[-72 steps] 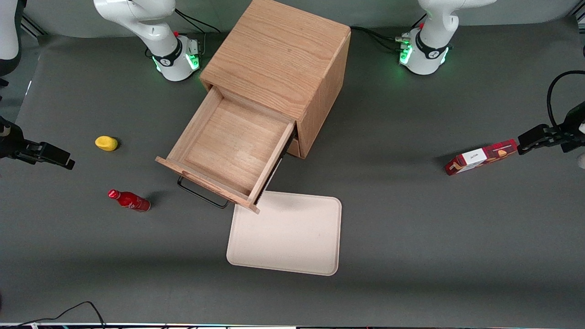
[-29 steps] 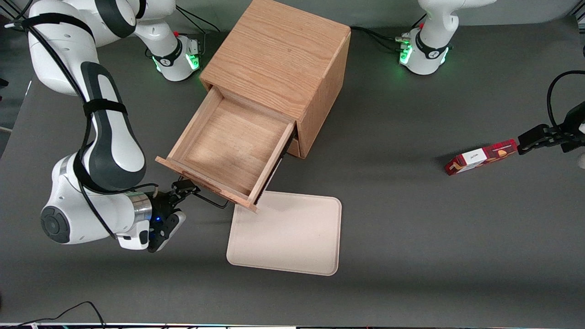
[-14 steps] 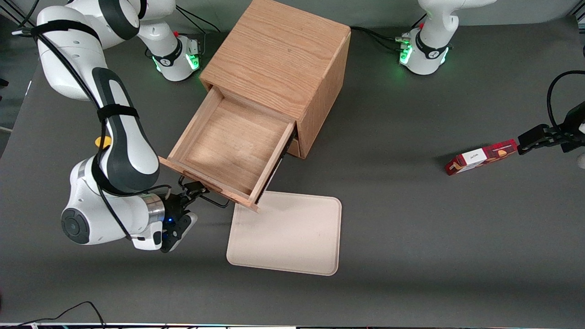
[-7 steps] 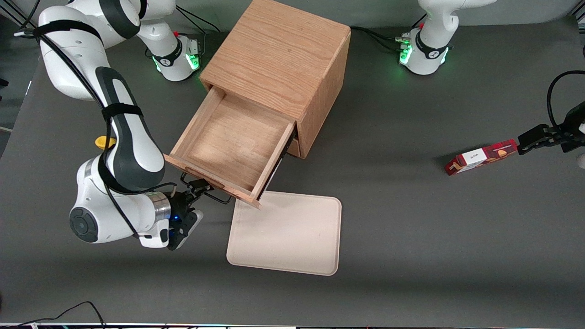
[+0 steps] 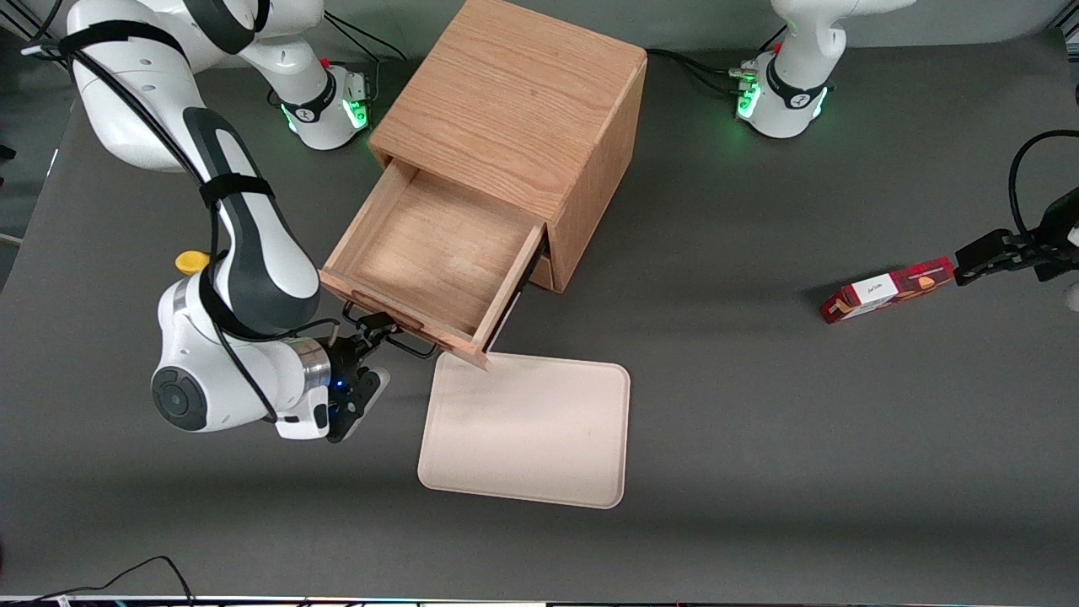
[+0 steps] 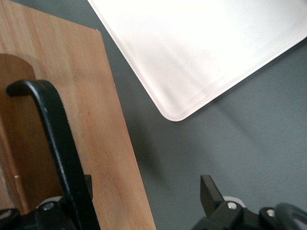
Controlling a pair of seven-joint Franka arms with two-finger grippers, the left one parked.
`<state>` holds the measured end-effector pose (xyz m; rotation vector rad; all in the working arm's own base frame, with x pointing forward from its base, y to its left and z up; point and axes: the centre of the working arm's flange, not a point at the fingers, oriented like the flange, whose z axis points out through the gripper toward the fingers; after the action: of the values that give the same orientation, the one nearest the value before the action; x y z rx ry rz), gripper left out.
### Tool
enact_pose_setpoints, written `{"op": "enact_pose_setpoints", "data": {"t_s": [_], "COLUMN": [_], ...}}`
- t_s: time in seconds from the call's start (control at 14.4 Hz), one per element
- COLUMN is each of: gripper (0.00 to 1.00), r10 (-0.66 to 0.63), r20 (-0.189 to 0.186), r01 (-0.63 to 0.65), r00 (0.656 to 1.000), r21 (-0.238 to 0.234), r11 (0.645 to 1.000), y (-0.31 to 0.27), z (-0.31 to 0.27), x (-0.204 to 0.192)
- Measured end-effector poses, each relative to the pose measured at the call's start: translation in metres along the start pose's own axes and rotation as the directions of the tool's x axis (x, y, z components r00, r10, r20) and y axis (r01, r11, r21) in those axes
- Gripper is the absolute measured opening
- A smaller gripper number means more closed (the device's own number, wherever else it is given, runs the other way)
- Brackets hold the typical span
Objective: Close top drawer
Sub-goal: 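Push the drawer front with the right gripper into the cabinet, then keep pushing the drawer front with the right gripper until flush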
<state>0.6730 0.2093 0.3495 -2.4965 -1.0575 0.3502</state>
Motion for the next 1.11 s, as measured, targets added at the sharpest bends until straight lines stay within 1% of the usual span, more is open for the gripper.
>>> {"op": "enact_pose_setpoints", "data": {"t_s": [0.21, 0.42, 0.91, 0.97, 1.11], "gripper": [1.00, 1.00, 1.00, 1.00, 1.00], "r10": [-0.002, -0.001, 0.008, 0.011, 0.011], "r20": [0.006, 0.025, 0.069, 0.072, 0.067], "r01": [0.002, 0.000, -0.009, -0.012, -0.011], "r00": [1.000, 1.000, 0.998, 0.997, 0.998], "r21": [0.001, 0.009, 0.012, 0.010, -0.004], "r11": [1.000, 1.000, 1.000, 1.000, 1.000], "y": [-0.018, -0.039, -0.082, -0.090, -0.103], "z": [0.011, 0.019, 0.034, 0.038, 0.045], "x": [0.000, 0.000, -0.008, -0.009, -0.012]}}
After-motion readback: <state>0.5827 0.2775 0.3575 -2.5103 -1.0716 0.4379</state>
